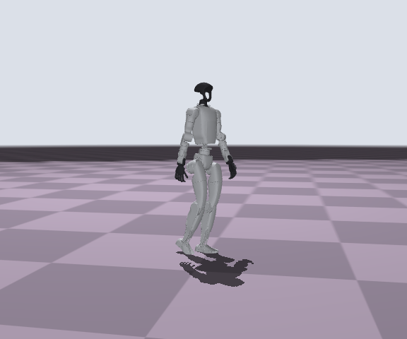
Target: Walk run
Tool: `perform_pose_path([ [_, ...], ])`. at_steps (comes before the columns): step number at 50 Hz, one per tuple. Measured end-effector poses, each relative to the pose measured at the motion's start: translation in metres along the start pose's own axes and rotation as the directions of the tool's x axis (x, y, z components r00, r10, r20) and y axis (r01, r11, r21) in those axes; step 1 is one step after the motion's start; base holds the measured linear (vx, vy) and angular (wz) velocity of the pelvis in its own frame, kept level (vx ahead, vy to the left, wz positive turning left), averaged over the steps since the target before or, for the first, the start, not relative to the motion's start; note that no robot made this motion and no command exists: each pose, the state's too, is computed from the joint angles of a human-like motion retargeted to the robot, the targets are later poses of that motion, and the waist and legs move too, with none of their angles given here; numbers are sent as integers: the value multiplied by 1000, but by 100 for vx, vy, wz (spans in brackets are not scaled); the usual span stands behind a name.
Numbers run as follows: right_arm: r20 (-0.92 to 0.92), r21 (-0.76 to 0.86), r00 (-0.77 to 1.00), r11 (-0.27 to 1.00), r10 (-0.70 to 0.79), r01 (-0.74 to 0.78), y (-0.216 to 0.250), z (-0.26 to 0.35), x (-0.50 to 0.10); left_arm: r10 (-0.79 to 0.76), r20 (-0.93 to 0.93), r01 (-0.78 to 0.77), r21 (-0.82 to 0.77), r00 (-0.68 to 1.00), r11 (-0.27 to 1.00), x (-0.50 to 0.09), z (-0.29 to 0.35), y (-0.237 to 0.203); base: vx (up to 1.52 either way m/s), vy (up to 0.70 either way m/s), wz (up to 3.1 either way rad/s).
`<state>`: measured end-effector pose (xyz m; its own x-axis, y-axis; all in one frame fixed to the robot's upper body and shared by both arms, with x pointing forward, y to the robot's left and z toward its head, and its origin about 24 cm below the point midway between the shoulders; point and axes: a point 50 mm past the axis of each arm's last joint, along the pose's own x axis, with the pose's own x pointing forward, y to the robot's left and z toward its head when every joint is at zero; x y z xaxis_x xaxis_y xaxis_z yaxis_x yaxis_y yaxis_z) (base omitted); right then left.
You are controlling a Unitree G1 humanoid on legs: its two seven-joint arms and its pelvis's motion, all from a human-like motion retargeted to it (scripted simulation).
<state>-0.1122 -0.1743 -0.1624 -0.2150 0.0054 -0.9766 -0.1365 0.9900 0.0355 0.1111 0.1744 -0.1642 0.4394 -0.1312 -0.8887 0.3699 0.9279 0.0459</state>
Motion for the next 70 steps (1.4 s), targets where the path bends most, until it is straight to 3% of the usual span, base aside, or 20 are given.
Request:
perform_pose_path([
  [7,-126,35,985,993,120,-116,31,-33,-2,42,223,-85,189,974,978,6,75,30,59,-4,190],
  [13,-108,-15,993,998,57,-59,27,-31,-2,60,259,-101,147,964,984,6,77,27,63,-13,96],
  [17,-114,63,993,998,17,-10,21,-32,-2,28,152,-43,99,988,994,5,41,16,74,-17,103],
  [25,-99,265,994,964,53,-25,4,-25,-2,-42,-307,50,21,951,999,-27,-80,-31,88,-22,116],
  [30,48,221,998,975,-52,40,-24,28,-1,-124,-459,126,-26,880,992,-55,-128,-46,62,-26,113],
  [40,438,23,878,979,-193,203,-100,145,-34,-146,-575,70,-153,805,986,-91,-173,-73,55,-15,25],
  [47,555,-24,790,944,-262,330,-136,186,-65,-213,-601,42,-286,771,957,-105,-185,-99,61,-7,32],
  [52,588,-81,776,937,-230,340,-129,199,-67,-269,-609,45,-357,746,933,-111,-187,-120,78,1,-13],
  [57,571,-210,813,937,-113,278,-90,183,-46,-264,-624,7,-382,736,924,-115,-191,-120,102,-6,11],
  [62,424,-266,900,936,-100,229,-55,131,-19,-197,-589,-21,-342,784,940,-92,-173,-88,76,15,104],
  [70,86,-210,996,978,14,5,-5,33,0,18,-237,-45,-106,971,993,-20,-61,-2,67,5,181],
])
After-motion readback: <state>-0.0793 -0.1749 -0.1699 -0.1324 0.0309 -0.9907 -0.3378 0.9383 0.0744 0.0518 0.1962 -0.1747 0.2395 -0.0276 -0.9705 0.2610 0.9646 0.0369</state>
